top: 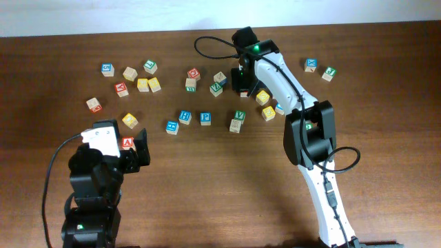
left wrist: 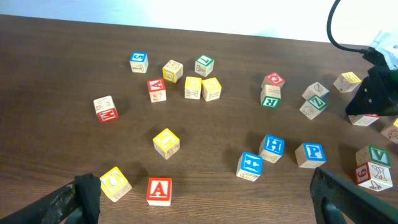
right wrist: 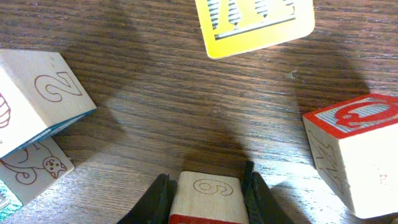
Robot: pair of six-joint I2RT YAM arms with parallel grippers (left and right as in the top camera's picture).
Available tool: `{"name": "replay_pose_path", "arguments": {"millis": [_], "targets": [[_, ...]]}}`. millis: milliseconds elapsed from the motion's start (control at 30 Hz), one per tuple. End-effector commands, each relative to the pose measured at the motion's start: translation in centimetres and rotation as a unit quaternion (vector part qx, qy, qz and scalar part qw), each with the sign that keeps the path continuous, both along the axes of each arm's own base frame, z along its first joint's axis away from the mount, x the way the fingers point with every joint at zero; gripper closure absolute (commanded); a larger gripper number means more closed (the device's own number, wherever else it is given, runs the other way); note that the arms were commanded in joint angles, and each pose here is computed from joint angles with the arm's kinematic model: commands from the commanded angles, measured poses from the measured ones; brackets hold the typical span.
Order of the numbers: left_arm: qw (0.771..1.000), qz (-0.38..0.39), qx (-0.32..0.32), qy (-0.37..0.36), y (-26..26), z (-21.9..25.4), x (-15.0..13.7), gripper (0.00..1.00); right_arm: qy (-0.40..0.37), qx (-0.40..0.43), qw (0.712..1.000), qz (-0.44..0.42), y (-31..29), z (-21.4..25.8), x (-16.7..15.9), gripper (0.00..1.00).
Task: Spell out ICRA
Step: 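Grasp the red I block and set it down at lower center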
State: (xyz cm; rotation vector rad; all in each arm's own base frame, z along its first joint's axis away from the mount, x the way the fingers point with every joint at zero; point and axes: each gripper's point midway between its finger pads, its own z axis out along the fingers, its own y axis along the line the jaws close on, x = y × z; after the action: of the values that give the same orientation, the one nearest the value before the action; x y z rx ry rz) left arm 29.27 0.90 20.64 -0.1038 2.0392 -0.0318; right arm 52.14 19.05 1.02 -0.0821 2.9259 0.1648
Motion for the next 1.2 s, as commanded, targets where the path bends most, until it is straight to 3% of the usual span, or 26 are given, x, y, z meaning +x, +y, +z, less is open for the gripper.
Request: {"name": "replay_pose_path", "arguments": {"millis": [0, 167, 267, 367, 467, 600, 833, 1167], "targets": [[1.0, 0.003, 0.007, -0.012, 0.3, 1.0, 0.1, 0.01, 0.005, 0.002, 1.0, 0.001, 0.2, 0.5, -0.3, 0.8], [1.0, 0.003, 0.007, -0.012, 0.3, 1.0, 0.1, 0.01, 0.007, 0.013, 1.0, 0.004, -0.2, 8.9, -2.9, 0.82], [1.0, 0.003, 0.007, -0.012, 0.3, 1.0, 0.1, 0.01, 0.035, 0.02, 0.999, 0.021, -0.1, 14.7, -8.0, 0.83], [1.0, 0.003, 0.007, -0.012, 0.3, 1.0, 0.1, 0.01, 0.089, -0.008, 0.994, 0.062, 1.6, 16.4, -13.7, 0.83], [1.0, 0.003, 0.007, -0.012, 0.3, 1.0, 0.1, 0.01, 0.122, -0.029, 0.986, 0.113, 5.6, 14.4, -17.2, 0.84], [1.0, 0.003, 0.007, -0.012, 0.3, 1.0, 0.1, 0.01, 0.143, -0.042, 0.985, 0.091, 9.2, 11.3, -20.1, 0.84], [1.0, 0.003, 0.007, -0.012, 0.3, 1.0, 0.1, 0.01, 0.154, -0.037, 0.985, 0.069, 10.8, 3.5, -21.1, 0.84], [1.0, 0.003, 0.007, -0.012, 0.3, 1.0, 0.1, 0.01, 0.157, -0.022, 0.986, 0.049, 11.2, -0.2, -21.8, 0.8]]}}
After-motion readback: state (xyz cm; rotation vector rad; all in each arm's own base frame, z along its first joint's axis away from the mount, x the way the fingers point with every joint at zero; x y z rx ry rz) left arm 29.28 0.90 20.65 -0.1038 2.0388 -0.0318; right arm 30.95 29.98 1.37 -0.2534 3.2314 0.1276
